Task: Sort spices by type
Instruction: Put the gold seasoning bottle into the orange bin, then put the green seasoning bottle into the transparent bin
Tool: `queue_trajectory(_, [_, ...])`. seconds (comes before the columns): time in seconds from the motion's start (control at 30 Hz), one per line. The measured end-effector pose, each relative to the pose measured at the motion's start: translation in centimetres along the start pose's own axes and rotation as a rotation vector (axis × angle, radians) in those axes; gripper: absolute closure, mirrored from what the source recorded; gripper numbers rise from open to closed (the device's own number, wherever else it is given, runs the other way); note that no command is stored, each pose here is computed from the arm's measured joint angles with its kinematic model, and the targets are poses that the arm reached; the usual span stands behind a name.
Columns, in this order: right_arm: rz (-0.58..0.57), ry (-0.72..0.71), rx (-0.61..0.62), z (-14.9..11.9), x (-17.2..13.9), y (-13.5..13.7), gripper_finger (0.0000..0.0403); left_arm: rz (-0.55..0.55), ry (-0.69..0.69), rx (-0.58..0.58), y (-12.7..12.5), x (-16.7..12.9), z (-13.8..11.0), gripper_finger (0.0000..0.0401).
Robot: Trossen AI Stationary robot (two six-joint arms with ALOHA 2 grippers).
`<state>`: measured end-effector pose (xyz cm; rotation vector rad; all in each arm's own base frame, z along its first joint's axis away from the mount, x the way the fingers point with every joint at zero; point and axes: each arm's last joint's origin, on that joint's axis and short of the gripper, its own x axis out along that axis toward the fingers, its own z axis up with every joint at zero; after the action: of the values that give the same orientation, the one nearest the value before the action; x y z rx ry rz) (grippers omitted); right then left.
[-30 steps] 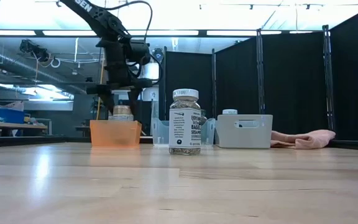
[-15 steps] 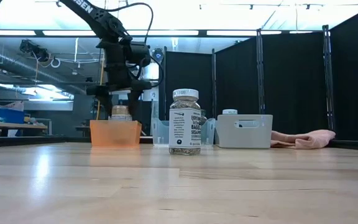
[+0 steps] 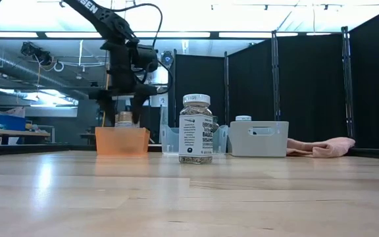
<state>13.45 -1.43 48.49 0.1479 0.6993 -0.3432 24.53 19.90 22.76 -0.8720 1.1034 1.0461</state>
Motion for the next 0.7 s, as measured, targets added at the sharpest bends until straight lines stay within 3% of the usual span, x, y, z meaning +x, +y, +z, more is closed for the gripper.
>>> queue_trajectory(0.33, [0.0,0.0,-0.003,0.0,0.0,0.0,0.0155,-0.057,-0.058,0.021,0.6,-2.8,-0.4,0.0045])
queue_trajectory(0.7, [0.0,0.0,0.0,0.0,0.0,0.0,0.0155,-0.39,-0.065,0.297,-0.4,-8.0,-3.4,0.0045])
